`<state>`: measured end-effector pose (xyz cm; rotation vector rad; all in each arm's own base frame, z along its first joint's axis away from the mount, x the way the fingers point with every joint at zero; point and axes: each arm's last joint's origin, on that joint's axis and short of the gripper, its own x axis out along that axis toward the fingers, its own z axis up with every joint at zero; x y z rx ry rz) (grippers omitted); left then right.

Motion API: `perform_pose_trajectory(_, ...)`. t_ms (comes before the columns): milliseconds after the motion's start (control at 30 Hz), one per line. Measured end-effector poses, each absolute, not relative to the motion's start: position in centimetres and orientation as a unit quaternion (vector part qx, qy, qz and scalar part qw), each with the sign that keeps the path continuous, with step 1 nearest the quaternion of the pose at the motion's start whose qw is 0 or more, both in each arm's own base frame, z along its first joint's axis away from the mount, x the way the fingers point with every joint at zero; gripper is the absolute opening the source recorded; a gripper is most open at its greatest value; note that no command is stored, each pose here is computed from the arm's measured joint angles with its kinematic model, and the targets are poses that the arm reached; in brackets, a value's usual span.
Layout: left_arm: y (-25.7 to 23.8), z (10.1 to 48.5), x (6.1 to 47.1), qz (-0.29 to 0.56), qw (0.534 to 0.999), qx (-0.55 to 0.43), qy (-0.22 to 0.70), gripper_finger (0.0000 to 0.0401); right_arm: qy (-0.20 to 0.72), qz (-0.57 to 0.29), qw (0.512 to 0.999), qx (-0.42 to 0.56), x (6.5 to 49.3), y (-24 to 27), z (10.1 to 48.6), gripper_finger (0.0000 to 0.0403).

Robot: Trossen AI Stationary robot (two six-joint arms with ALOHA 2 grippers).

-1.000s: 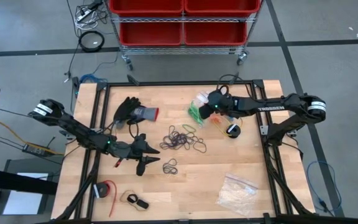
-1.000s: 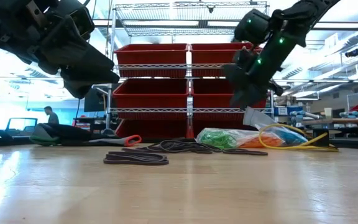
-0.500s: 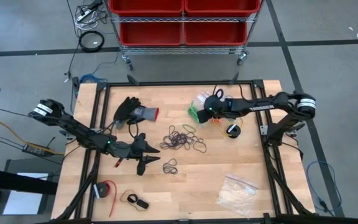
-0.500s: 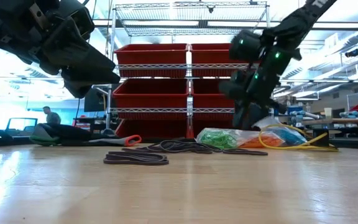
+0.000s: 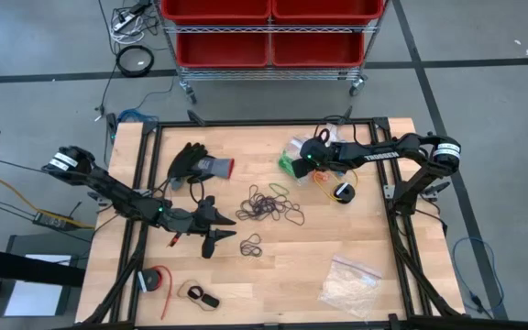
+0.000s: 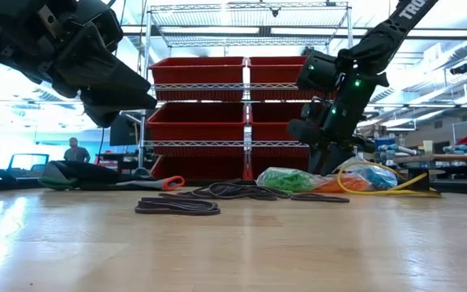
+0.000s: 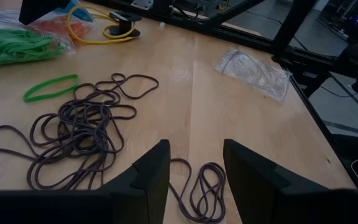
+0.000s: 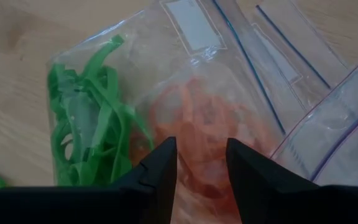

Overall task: Sort rubber bands
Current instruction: Close the transparent zip bag

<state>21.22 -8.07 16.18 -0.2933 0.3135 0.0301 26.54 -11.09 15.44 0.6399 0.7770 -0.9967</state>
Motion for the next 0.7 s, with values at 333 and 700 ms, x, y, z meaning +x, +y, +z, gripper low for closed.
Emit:
perform_pose_trajectory(333, -8.1, 16.2, 21.2, 0.015, 0.977, -0.146, 0.155, 0.0158, 0.39, -0.453, 0.75, 0.283, 27.6, -11.5, 12.3, 0.0067)
perform_pose_trajectory(700, -8.0, 16.3, 21.3, 0.015, 0.977, -0.149, 0.149, 0.0158, 0.374, -0.396, 0.795, 0.268, 27.9, -9.5, 14.6, 0.0002)
